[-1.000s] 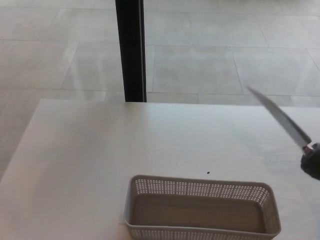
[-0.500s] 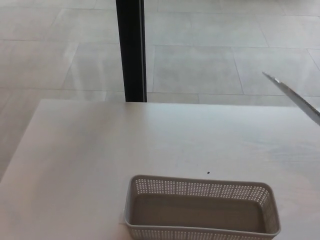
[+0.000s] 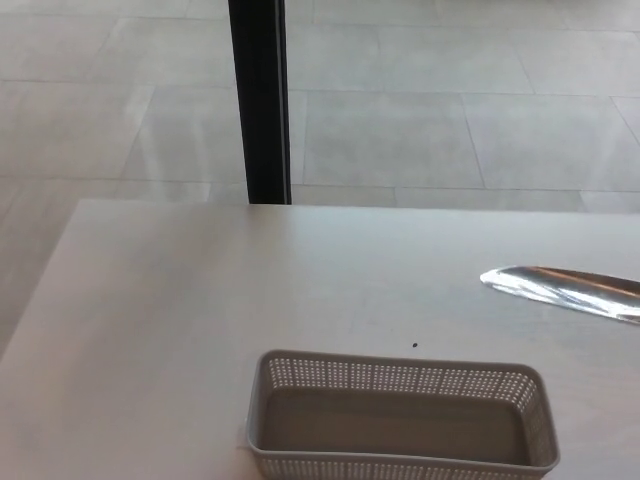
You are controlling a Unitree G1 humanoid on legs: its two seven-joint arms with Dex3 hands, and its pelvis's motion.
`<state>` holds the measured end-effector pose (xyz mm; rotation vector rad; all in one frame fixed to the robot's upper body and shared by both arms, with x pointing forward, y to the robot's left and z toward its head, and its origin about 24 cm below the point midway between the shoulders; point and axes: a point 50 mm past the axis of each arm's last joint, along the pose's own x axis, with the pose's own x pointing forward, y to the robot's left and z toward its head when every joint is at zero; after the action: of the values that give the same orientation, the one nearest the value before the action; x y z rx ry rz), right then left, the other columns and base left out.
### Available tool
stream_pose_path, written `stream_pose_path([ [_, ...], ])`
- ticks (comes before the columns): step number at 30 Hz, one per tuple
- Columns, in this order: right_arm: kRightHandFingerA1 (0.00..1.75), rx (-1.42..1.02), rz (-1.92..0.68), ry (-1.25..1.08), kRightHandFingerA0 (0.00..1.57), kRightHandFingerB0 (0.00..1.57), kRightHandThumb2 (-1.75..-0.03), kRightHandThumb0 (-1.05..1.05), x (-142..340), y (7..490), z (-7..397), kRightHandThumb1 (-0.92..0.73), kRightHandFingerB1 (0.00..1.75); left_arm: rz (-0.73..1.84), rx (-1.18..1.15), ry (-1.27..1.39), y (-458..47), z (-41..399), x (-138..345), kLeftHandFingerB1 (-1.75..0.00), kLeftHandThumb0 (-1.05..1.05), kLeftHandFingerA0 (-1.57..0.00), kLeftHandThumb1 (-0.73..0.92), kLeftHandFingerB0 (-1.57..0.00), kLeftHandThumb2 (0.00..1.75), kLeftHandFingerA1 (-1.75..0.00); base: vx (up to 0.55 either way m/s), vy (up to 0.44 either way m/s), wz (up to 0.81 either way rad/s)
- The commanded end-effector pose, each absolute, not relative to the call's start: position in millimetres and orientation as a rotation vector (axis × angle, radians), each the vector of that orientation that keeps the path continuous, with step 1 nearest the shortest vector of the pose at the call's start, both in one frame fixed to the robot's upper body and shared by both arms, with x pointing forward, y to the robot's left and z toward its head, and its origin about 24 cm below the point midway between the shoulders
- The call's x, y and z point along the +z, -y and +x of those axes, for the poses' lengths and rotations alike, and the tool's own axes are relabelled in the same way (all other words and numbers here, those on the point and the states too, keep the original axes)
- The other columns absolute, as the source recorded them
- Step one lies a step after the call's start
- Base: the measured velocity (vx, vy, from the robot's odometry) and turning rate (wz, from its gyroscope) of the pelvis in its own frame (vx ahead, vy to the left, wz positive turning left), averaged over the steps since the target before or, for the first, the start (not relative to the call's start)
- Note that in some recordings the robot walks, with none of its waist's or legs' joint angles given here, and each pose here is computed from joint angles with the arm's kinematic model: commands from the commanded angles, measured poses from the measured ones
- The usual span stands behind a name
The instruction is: A garden tool is kept on the righthand side and a container is kept on the lefthand side on a desk infront of the robot. the robot uses its right hand to pick up the garden tool and makes a scooping motion inside the container
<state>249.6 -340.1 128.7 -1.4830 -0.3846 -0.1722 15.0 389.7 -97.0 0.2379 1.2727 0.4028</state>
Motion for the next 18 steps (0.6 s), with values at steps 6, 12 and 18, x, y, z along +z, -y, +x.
stream_pose_path([
  [6,1.40,0.130,-1.828,0.872,1.16,0.72,-0.90,-0.40,156.0,332.3,233.6,-0.52,1.14,0.286,0.435,-1.262,-408.3,14.7,-82.1,-0.99,-0.66,-0.98,-0.08,-0.86,1.14,-1.07,0.00,0.000,0.00],
  [12,1.75,0.184,-1.882,0.976,0.82,0.58,-0.67,-0.24,164.5,325.5,237.2,-0.71,1.48,0.290,0.438,-1.255,-409.7,16.9,-80.7,-0.99,-0.66,-1.00,-0.08,-0.87,1.11,-1.08,0.00,0.000,0.00],
  [18,1.75,0.224,-1.893,1.118,0.84,0.57,-0.68,-0.25,173.7,319.4,238.3,-0.69,1.40,0.288,0.428,-1.253,-411.0,18.9,-79.2,-0.99,-0.65,-0.94,-0.08,-0.83,1.13,-1.07,0.00,0.000,0.00],
])
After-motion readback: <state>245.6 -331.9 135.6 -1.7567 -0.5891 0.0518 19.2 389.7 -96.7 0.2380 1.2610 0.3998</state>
